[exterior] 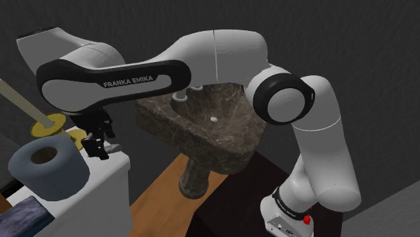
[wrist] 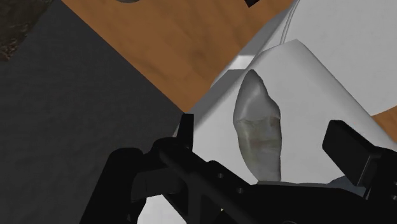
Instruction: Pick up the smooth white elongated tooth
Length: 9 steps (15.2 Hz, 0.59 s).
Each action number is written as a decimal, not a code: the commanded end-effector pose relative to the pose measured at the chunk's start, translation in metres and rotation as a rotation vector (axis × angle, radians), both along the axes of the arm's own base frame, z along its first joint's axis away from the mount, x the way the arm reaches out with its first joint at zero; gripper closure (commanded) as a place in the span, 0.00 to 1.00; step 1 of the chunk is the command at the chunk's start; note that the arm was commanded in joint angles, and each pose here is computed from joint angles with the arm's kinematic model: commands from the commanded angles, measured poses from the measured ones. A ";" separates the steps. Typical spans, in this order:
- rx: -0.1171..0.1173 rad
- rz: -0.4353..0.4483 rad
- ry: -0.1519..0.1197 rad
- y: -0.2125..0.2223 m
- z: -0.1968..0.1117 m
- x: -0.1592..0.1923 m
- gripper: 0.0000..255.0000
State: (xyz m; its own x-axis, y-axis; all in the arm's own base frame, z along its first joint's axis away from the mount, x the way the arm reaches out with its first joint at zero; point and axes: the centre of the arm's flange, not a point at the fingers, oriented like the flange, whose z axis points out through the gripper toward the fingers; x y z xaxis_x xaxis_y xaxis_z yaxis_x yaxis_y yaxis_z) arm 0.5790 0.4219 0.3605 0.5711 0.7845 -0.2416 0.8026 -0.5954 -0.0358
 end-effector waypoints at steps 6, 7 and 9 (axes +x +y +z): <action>0.000 0.001 0.001 0.000 -0.005 -0.002 1.00; 0.000 0.001 0.001 -0.001 -0.005 -0.002 1.00; 0.000 0.001 0.001 -0.001 -0.005 -0.002 1.00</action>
